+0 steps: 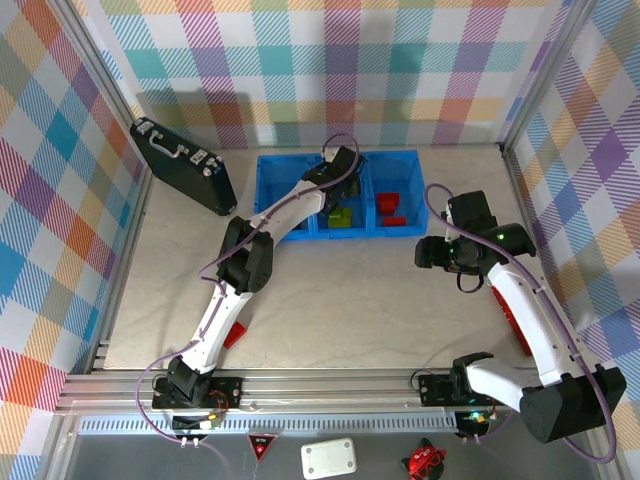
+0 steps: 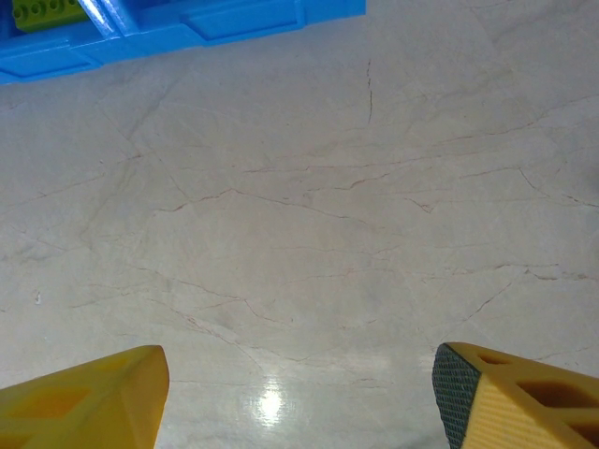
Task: Sort the legos into containers by color
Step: Place the lego in the container.
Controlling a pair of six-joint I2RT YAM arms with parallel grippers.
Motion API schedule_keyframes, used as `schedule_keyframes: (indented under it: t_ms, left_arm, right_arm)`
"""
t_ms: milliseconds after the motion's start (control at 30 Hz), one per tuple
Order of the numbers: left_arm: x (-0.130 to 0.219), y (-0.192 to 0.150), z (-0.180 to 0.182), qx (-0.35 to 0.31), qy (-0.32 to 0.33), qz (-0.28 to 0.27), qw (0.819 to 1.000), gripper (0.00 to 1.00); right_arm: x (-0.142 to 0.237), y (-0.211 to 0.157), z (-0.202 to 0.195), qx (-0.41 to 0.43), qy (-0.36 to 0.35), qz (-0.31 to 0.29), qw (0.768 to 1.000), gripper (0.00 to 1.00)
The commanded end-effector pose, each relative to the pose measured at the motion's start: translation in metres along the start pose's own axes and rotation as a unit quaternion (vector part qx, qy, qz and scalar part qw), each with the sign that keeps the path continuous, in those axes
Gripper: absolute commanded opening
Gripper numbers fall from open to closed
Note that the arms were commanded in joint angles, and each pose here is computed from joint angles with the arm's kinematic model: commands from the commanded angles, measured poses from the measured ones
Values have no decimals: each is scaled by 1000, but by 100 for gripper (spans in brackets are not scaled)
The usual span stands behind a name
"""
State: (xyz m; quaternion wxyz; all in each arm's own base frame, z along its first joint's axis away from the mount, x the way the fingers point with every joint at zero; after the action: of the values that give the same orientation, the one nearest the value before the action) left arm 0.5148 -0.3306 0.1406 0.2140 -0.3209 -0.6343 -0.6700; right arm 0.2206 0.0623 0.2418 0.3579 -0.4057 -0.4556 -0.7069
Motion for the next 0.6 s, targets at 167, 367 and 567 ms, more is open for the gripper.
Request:
schedule_keyframes:
  t_ms: [167,367,567]
  left_arm:
    - [31,7,4,3,-6,-9,1000,70]
    - [40,8,3,7,-18,-6,1000,75]
    - [47,13,3,8,-22,-10,1000,78]
  right_arm:
    - [3,-1,1,-4,6,-5,1000,76]
    - [4,-1,2,-5,9,-4,1000,76]
    - [8,-1,2,-6,12,-7,1000,76]
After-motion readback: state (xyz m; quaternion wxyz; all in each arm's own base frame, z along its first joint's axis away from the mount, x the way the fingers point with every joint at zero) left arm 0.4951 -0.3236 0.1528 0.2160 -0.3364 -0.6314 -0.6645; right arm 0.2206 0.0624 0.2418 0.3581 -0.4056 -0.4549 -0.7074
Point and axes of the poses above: each hand's point on the last joint's axis, 136 mm out from that joint toward the fingers, its own x axis back along the fingers, its own z axis along the line the jaws close on, y = z × x, the point moved 5 cm from there along x, back along the fingers, and after that the axes turned 14 degrees about -x, right-handed, at the moved point
